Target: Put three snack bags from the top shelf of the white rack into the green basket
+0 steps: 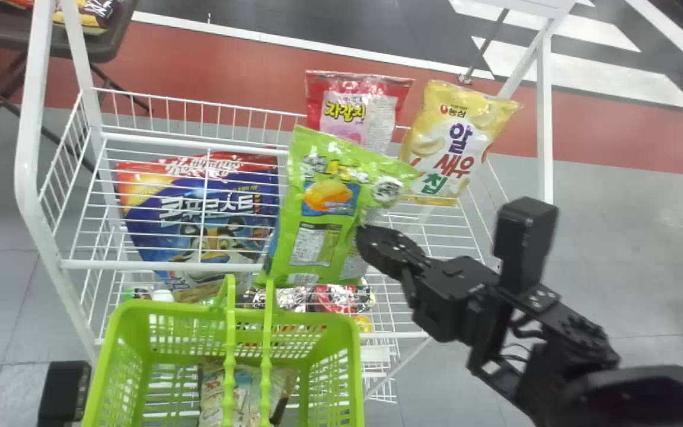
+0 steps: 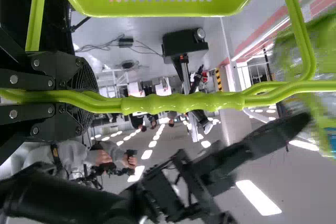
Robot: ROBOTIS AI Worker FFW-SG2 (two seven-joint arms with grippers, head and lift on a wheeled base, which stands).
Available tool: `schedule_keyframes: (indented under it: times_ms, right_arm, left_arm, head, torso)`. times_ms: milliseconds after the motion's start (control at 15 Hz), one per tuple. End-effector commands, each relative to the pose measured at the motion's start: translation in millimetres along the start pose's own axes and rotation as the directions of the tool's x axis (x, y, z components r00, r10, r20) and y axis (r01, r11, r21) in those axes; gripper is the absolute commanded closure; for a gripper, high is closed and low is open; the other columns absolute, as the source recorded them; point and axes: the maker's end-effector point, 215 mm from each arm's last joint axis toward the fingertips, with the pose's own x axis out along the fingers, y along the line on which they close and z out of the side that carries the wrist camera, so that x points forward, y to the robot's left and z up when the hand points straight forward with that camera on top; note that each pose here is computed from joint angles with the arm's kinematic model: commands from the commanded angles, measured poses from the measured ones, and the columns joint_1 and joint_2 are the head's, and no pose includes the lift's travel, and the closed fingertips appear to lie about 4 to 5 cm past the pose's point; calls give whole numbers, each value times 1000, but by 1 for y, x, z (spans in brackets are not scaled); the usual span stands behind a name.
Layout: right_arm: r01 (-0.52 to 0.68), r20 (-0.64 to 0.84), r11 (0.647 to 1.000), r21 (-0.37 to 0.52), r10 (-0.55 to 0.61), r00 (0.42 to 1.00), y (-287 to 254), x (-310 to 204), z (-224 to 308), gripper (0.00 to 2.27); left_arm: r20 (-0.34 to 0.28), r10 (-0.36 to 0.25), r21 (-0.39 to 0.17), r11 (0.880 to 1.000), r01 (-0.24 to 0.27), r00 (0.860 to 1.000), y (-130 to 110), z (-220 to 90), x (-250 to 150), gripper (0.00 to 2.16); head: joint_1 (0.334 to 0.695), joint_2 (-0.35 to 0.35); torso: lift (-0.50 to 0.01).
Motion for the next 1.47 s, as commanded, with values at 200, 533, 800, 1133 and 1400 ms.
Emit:
schedule_keyframes:
  times_ms: [200, 533, 800, 1133, 1400]
  right_arm:
    - [-13, -106, 981, 196, 35, 994, -41, -76, -60, 2105]
    - [-85, -250, 869, 487, 232, 940, 5, -100, -144, 2105]
    - [-153, -289, 837, 525, 345, 893, 62, -70, -180, 2105]
    - [-148, -427, 880, 451, 358, 830, 97, -24, -227, 1976]
    - [-73, -494, 917, 391, 276, 824, 76, -20, -233, -2]
  left_arm:
    - [-6, 11, 3, 1000, -11, 1000, 2, -1, 5, 2145]
    - [-10, 12, 12, 1000, -12, 1000, 1, -1, 9, 2142]
    - [-23, 4, 17, 1000, -3, 1000, -3, -4, 13, 2145]
    - [-34, 2, 14, 1000, -1, 999, -4, -11, 16, 2142]
    - [-29, 3, 18, 1000, -3, 1000, -3, -9, 16, 2142]
  head:
    - [695, -350]
    - [695, -350]
    - [695, -350]
    - [695, -350]
    - [695, -350]
  torso:
    - [0]
    - [0]
    - [0]
    - [0]
    - [0]
